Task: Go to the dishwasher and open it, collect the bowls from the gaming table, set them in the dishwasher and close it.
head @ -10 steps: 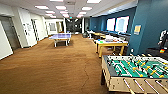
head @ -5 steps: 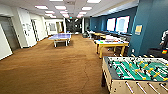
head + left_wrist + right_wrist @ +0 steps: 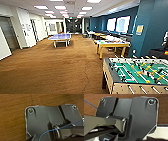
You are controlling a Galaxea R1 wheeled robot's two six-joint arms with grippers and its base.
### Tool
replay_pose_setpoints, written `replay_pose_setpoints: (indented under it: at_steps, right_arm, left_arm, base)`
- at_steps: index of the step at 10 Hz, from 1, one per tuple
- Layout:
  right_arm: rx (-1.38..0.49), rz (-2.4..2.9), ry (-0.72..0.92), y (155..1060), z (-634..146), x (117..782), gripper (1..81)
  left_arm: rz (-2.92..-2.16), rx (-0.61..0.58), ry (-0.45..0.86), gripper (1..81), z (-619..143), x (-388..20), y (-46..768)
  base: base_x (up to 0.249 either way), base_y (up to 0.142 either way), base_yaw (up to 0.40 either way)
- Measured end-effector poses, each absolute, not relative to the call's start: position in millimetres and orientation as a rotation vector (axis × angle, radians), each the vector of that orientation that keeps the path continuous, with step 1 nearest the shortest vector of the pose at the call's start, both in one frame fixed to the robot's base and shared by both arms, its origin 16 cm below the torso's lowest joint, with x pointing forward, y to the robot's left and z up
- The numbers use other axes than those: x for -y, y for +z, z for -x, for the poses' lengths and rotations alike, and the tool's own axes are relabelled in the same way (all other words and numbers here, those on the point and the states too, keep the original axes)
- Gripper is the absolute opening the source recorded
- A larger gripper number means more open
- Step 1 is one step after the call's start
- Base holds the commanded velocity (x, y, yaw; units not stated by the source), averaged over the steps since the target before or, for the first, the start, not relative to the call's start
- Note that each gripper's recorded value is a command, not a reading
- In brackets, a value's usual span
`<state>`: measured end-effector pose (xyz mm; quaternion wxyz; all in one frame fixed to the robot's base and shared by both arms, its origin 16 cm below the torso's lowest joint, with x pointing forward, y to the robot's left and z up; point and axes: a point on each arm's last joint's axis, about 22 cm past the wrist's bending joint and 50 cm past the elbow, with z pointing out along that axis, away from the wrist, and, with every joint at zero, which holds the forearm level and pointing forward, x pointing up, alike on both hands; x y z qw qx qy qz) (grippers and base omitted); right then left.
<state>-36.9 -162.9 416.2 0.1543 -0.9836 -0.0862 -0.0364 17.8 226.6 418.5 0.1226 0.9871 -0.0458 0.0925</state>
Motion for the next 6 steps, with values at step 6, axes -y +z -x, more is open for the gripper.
replay_pose_setpoints:
  at_steps: [6]
  right_arm:
    - [0.247, 2.819, -0.104, 416.2, 36.9, 162.6, 81.1]
  left_arm:
    - [-2.88, 0.133, 0.269, 81.1, -17.6, -226.2, 418.5]
  base:
    - [0.122, 0.0, 0.0]
